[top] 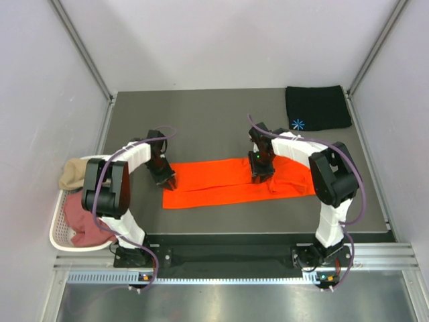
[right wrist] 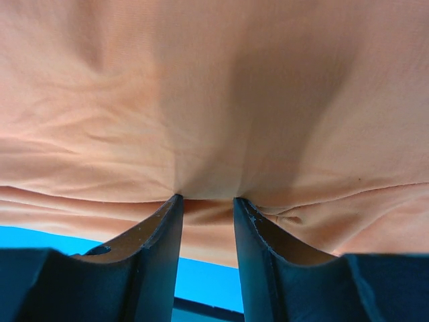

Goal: Fold and stack the t-shirts
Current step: Fold the tshirt

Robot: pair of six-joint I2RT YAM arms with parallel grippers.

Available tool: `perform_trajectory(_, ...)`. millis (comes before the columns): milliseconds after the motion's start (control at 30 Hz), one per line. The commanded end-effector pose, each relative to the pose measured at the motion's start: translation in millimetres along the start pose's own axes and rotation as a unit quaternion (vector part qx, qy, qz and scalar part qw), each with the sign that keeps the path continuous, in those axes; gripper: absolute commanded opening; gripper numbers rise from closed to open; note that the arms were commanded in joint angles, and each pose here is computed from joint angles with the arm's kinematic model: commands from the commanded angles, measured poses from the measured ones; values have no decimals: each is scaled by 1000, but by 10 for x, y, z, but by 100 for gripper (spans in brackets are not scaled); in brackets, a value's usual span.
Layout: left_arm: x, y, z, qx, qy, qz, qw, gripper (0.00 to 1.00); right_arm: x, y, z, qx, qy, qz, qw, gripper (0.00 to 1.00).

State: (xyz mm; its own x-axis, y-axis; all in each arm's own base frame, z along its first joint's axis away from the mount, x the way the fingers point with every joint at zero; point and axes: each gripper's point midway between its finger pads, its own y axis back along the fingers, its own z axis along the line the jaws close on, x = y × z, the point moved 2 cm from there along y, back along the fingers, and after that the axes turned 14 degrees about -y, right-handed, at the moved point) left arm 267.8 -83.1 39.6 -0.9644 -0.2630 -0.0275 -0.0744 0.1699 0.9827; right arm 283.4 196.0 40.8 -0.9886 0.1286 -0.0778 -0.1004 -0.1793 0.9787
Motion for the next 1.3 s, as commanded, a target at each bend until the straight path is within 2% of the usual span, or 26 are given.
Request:
perform_trajectory(0, -119, 274, 9, -7, -19, -52, 998, 27, -26, 118, -25, -11, 19, -16, 1000, 37)
perform_trajectory(167, -406, 775, -262, 36, -49, -144, 988, 35, -207, 528, 231, -61, 23, -48, 997, 38)
perform_trajectory(233, -488, 817, -341, 54, -56, -159, 984, 36, -273, 689, 275, -67, 25, -65, 995, 38)
perform_trajectory(367, -584, 646, -425, 65, -47, -130, 988, 36, -567, 816, 275, -54, 18, -96, 994, 41)
perform_trajectory(567, -671, 296, -407, 64, -26, -97, 993, 36, -886, 570, 178, -28, 1, -92, 995, 44)
perform_trajectory(800, -628, -43, 39, 29, 48, -41, 998, 36, -888, 215, 129, -20, -12, -63, 998, 48)
perform_trajectory(1100, -423, -95, 234, 3, 58, -29, 998, 37, -1116, -71, 53, 1, -22, -69, 997, 51)
perform_trajectory(1267, -519, 173, 138, 26, 36, -66, 997, 37, -1165, 129, 28, 5, -17, -85, 996, 56)
